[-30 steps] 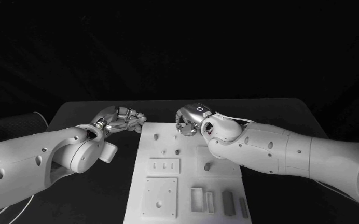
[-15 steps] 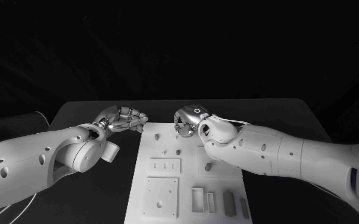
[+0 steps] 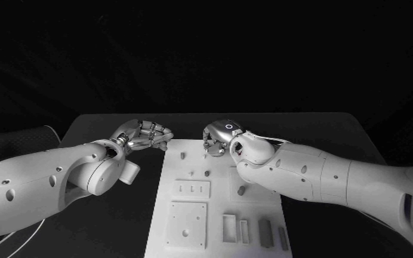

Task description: Assemble the parts on the task board

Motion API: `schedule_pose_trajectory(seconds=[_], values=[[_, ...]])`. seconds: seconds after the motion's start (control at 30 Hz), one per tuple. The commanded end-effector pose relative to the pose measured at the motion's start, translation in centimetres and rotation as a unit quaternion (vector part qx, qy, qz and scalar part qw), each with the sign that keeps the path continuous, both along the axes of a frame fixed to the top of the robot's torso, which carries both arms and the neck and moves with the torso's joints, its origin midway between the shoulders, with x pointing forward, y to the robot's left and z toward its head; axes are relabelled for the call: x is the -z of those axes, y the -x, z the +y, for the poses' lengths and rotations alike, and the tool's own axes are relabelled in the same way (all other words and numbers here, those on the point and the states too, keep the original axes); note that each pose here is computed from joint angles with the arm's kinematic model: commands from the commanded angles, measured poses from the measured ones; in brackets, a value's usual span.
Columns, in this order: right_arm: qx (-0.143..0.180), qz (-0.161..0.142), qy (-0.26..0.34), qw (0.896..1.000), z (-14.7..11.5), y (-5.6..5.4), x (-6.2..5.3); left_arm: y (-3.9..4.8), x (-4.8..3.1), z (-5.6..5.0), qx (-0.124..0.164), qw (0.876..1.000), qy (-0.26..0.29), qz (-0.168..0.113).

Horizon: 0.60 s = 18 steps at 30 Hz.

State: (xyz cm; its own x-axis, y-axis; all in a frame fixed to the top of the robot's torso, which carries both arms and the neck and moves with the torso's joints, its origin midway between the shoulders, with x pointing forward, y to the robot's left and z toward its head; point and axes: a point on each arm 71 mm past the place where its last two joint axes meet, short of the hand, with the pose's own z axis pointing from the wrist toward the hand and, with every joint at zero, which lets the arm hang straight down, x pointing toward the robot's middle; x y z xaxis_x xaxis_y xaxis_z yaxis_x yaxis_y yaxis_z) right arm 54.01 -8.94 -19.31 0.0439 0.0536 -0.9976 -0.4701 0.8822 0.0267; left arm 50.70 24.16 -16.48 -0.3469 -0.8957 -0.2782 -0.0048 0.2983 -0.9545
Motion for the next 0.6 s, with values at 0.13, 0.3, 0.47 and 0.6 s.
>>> schedule_pose_trajectory(seconds=[0.13, 0.3, 0.47, 0.6], values=[[0.002, -0.004, 0.009, 1.000, 0.02, -0.11, 0.11, 0.02, -0.26, -0.30, 0.007, 1.000, -0.005, -0.013], [0.004, -0.003, 0.009, 1.000, -0.01, -0.13, 0.24, 0.00, -0.23, -0.36, 0.008, 1.000, -0.005, -0.011], [0.004, -0.001, 0.010, 1.000, 0.07, -0.09, 0.44, -0.02, -0.25, -0.45, 0.010, 1.000, -0.007, -0.013], [0.004, 0.002, 0.011, 1.000, 0.04, -0.04, 0.69, 0.01, -0.25, -0.50, 0.011, 1.000, -0.006, -0.013]])
